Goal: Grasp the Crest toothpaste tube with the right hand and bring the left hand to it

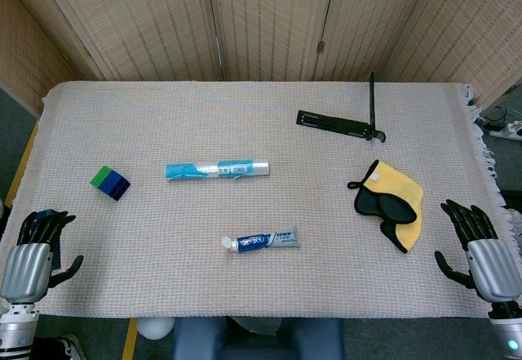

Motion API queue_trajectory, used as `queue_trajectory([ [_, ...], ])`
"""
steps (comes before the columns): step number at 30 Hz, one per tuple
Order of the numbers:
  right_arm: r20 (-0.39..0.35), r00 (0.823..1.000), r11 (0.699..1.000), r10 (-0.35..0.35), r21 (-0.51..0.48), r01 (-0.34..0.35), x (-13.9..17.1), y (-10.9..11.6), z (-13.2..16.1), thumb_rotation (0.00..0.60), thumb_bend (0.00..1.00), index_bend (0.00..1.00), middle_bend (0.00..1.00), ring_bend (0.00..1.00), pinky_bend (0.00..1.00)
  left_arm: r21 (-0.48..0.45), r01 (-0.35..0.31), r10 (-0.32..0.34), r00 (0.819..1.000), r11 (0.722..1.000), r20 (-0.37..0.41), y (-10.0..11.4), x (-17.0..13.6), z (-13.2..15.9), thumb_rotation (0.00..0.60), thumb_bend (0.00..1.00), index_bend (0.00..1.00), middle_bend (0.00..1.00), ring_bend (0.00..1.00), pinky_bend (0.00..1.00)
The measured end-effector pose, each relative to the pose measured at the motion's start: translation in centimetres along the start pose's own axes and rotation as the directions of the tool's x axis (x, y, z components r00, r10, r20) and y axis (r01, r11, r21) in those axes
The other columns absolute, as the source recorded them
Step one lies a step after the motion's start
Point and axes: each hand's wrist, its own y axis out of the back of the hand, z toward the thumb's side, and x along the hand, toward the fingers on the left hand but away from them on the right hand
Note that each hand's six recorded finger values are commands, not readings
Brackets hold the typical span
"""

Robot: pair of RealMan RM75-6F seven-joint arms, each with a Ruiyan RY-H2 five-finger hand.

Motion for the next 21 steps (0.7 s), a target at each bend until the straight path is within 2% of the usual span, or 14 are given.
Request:
queue_trajectory([
  [14, -0.012, 1.0, 1.0, 0.009, -0.006, -0.009, -0.3, -0.3, 0.4, 0.6, 0.45, 0.07, 0.09, 0.1, 0.0, -0.001, 0.006, -0.006, 1.0, 1.0, -0.004, -0.2, 0.2, -0.1, 0.6, 0.33, 0.23, 0.2, 0.17, 0.0],
  [21, -0.04, 0.999, 1.0, 0.014, 0.012, -0.014, -1.1, -0.5, 1.6, 0.6, 0.45, 0.07, 0.09, 0.1, 0.01, 0.01, 0.008, -0.009, 1.0, 1.0, 0.009, 0.0, 0.4, -0.1, 0.6, 0.33, 0.23, 0.2, 0.17, 0.0],
])
